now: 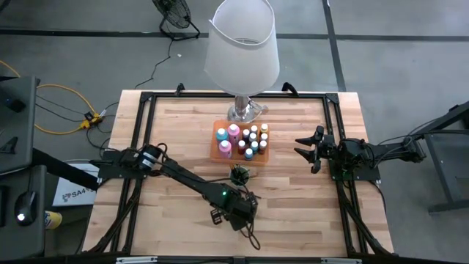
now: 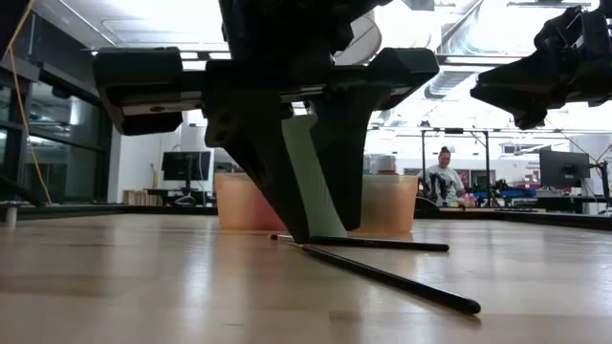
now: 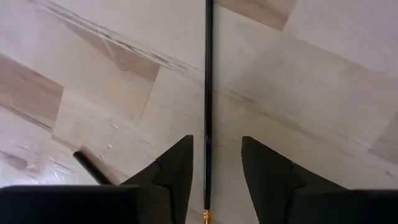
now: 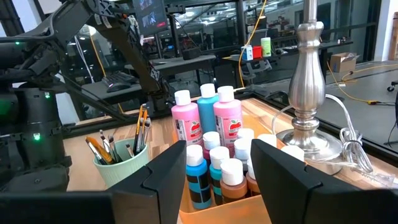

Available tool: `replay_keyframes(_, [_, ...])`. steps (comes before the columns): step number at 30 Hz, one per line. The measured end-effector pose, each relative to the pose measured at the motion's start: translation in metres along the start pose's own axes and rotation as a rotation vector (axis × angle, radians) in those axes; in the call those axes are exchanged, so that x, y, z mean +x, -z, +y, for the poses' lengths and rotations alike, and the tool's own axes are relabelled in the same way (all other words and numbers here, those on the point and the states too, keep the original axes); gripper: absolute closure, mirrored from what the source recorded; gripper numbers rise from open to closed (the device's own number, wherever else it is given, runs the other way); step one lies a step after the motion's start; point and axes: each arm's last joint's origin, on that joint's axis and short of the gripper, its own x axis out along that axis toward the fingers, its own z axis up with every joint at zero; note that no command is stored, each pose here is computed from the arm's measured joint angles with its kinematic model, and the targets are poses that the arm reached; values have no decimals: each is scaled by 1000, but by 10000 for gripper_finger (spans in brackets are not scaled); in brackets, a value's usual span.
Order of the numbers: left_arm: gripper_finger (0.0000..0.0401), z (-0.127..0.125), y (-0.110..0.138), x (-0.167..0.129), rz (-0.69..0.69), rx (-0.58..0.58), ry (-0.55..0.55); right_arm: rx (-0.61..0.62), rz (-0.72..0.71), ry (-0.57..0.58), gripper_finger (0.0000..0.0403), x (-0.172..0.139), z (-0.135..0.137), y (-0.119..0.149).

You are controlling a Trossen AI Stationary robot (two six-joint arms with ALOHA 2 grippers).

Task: Pick & Place Paint Supplies
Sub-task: Put the gray paintbrushes into the green cup

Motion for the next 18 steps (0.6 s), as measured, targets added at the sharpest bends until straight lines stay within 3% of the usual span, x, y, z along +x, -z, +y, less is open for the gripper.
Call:
replay_keyframes(7, [301, 3, 1, 9, -3, 17, -16, 0, 0, 0, 229, 0, 0, 0])
replay_keyframes(10, [304, 5, -1, 17, -14, 15, -49, 0, 0, 0, 229, 0, 0, 0])
replay_keyframes(18, [304, 1, 3, 22, 20, 11, -11, 0, 0, 0, 229, 0, 0, 0])
